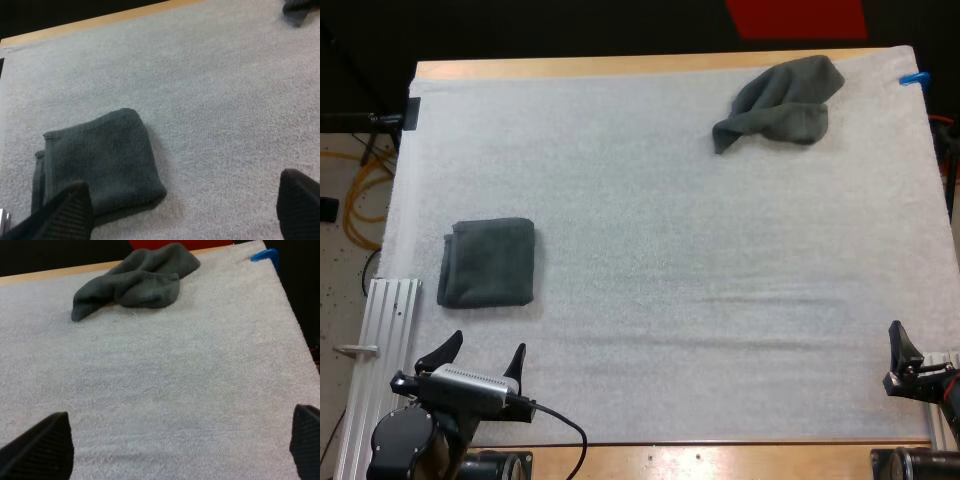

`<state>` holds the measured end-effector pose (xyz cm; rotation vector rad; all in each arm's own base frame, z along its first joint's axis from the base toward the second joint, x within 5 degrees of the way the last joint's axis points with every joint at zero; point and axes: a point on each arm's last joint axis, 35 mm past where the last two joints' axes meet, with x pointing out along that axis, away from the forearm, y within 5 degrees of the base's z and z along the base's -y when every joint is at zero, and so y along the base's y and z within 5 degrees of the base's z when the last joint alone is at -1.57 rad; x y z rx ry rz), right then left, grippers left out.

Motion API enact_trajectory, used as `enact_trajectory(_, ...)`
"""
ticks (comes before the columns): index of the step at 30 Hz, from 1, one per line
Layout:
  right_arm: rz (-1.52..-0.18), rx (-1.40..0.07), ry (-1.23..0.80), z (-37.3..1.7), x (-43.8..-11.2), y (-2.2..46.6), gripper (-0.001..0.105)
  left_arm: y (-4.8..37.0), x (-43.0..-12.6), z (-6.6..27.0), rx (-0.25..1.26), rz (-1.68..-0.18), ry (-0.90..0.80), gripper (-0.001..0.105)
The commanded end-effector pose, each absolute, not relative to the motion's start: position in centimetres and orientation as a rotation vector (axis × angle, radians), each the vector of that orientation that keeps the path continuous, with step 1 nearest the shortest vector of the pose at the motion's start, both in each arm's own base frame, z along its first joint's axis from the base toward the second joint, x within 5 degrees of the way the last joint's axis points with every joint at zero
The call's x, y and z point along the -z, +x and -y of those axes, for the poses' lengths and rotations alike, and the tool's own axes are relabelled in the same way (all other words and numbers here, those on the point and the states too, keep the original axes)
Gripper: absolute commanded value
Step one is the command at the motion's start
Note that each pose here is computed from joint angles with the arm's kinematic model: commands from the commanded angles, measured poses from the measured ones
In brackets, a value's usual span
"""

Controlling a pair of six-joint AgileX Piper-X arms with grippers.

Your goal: Pick towel from pile fold and stack

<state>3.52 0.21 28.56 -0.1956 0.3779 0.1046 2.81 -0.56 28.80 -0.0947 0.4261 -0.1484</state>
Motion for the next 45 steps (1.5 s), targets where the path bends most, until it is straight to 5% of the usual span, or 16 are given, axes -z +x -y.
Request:
enact_trajectory(1,-0.373,-0.101,-0.197,-0.2,-28.8,3.6,0.085,3.0,-29.0,0.5,0.135,-0.422,-0.103,0.072)
enact_trajectory(9,-0.378,-0.102,-0.196,-0.2,-29.1,3.3,0.085,3.0,-29.1,0.5,0.136,-0.412,-0.103,0.072)
enact_trajectory(18,-0.390,-0.140,-0.190,-0.3,-33.2,3.5,0.085,2.6,-32.1,0.8,0.231,-0.370,-0.096,0.072)
enact_trajectory(32,-0.463,-0.529,-0.079,-1.1,-38.8,10.1,0.085,7.3,-37.7,2.5,0.589,-0.446,-0.101,0.072)
enact_trajectory(45,-0.493,-0.436,-0.081,-0.1,-38.8,19.7,0.085,10.8,-37.9,3.4,0.644,-0.479,-0.105,0.072)
